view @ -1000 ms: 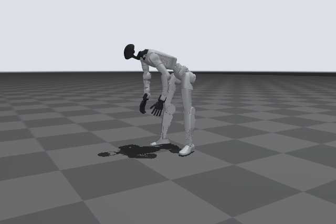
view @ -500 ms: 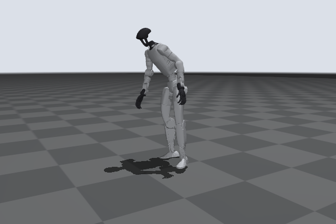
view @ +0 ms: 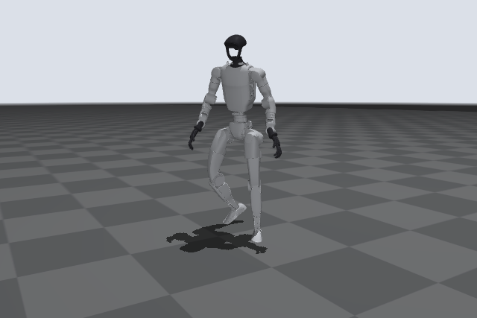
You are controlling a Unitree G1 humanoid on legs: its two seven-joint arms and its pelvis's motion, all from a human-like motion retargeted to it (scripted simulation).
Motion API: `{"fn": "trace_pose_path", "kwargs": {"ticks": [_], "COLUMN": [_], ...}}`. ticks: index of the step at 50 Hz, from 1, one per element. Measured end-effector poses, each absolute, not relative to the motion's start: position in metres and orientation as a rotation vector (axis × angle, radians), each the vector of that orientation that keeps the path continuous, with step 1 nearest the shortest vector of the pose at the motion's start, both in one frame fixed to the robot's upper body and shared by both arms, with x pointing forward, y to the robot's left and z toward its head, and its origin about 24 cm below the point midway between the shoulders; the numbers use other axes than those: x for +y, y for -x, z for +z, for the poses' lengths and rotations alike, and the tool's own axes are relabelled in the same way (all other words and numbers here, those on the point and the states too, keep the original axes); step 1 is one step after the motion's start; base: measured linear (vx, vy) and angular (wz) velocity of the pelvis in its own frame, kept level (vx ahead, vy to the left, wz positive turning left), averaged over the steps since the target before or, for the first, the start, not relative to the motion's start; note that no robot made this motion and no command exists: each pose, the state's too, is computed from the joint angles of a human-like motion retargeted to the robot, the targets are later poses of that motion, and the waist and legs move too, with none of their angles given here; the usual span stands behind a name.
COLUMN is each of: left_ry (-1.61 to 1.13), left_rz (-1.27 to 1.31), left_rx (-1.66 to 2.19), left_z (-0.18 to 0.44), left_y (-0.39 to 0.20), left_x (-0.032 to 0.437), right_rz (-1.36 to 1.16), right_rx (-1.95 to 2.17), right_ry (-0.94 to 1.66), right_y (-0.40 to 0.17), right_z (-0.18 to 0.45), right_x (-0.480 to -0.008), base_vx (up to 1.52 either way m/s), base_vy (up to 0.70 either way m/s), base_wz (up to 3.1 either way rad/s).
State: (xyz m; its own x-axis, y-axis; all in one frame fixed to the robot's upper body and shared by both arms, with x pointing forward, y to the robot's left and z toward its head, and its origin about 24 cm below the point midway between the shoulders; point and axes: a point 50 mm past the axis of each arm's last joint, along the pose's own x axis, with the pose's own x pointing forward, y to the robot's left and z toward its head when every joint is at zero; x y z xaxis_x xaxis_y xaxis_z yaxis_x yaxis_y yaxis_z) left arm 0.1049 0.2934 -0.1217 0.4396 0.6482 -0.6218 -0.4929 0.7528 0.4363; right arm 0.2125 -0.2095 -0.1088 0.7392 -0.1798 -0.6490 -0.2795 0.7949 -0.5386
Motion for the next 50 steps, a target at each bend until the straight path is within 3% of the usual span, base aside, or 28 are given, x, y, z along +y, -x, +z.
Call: {"fn": "trace_pose_path", "kwargs": {"ticks": [7, 15, 27, 32, 40, 50], "left_ry": [-0.097, -0.003, -0.082, -0.082, -0.074, -0.07], "left_rz": [0.556, 0.428, 0.662, 0.706, 0.837, 0.79], "left_rx": [0.574, 0.432, 1.044, 1.169, 0.939, 0.591], "left_z": [-0.088, -0.071, -0.142, -0.147, -0.124, -0.077], "left_y": [-0.18, -0.189, -0.038, -0.008, -0.068, -0.152], "left_x": [0.271, 0.252, 0.266, 0.278, 0.316, 0.334], "right_rz": [0.067, 0.101, 0.044, 0.016, 0.005, 0.113], "right_rx": [0.704, 0.672, 0.792, 0.754, 0.576, 0.471], "right_ry": [0.665, 0.685, 0.653, 0.631, 0.605, 0.718], "right_y": [-0.227, -0.242, -0.227, -0.239, -0.271, -0.275], "right_z": [-0.098, -0.089, -0.106, -0.1, -0.072, -0.062], "right_x": [-0.212, -0.205, -0.202, -0.195, -0.183, -0.176], "base_vx": [0.38, 0.49, 0.67, 0.42, 0.37, 0.44], "base_vy": [0.08, -0.21, -0.13, -0.21, -0.07, 0.09], "base_wz": [1.28, 0.71, 0.19, -0.04, -0.21, -0.01]}}
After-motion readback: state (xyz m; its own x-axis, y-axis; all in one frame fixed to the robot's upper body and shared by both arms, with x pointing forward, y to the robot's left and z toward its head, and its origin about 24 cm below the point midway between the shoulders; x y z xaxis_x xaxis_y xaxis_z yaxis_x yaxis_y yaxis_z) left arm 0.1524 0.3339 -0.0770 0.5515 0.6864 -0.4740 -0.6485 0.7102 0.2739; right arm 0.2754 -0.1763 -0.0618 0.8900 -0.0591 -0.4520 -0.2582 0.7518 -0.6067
